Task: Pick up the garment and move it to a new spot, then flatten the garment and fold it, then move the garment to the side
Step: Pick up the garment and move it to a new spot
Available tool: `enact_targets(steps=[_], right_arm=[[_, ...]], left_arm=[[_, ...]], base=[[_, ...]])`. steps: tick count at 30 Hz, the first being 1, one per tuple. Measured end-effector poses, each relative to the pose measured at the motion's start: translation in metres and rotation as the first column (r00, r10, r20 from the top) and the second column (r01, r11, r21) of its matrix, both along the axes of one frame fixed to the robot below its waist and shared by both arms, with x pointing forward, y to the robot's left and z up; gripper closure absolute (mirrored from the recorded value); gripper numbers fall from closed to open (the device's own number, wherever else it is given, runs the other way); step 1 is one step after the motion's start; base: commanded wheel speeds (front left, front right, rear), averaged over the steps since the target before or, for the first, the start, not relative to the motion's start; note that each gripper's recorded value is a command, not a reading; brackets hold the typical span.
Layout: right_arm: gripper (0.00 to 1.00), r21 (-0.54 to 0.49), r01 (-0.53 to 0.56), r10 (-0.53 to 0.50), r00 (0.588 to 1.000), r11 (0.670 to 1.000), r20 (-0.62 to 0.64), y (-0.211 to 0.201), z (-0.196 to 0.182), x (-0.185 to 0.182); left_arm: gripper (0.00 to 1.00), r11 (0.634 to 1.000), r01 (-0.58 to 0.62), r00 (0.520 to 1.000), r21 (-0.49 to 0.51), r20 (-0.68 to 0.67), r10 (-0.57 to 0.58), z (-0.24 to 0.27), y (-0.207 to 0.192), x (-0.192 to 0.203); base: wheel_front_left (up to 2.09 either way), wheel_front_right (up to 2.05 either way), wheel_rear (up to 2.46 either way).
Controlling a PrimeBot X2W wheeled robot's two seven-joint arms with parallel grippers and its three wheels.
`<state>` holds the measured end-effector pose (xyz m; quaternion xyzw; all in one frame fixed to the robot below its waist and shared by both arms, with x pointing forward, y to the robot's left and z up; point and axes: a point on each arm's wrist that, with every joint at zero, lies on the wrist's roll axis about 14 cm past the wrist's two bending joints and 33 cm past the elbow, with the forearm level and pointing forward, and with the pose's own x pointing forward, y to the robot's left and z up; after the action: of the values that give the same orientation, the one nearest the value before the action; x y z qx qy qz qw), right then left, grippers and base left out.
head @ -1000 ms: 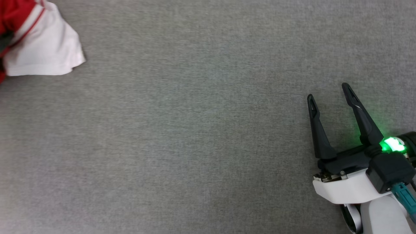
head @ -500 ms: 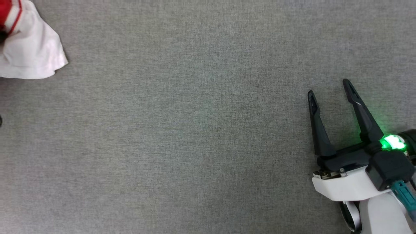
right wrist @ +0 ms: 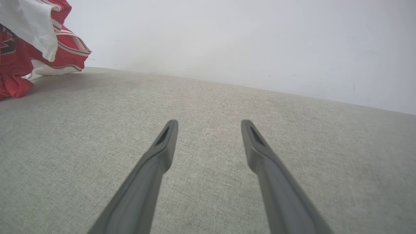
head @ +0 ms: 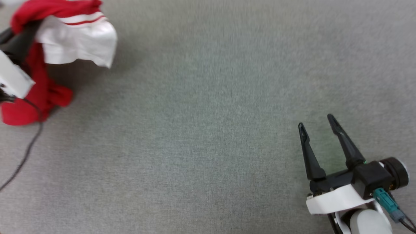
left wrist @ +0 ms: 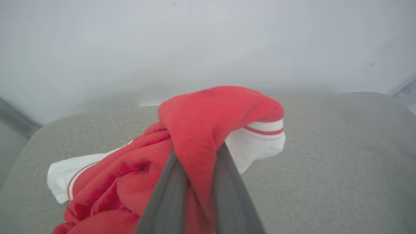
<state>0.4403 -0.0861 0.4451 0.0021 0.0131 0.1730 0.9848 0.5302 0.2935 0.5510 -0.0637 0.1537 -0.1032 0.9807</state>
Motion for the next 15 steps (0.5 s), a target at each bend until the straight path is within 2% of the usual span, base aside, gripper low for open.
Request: enact_targets(steps=[9, 15], right_arm=[[0.0, 0.03, 0.023, -0.025, 0.995, 0.999, 0.097, -0.008, 0.048, -0.023], [0.0, 0.039, 0.081, -0.086, 0.987, 0.996, 0.137, -0.029, 0.067, -0.035]], left_arm=[[1.0, 0.987, 0.11, 0.964, -0.116, 0.255, -0.078, 0.081, -0.081, -0.035], [1.0, 0.934, 0.238, 0.93, -0.267, 0.34, -0.14, 0.102, -0.167, -0.057]], base=[[0.0, 0.0, 0.0], [0.0, 0.0, 0.0]])
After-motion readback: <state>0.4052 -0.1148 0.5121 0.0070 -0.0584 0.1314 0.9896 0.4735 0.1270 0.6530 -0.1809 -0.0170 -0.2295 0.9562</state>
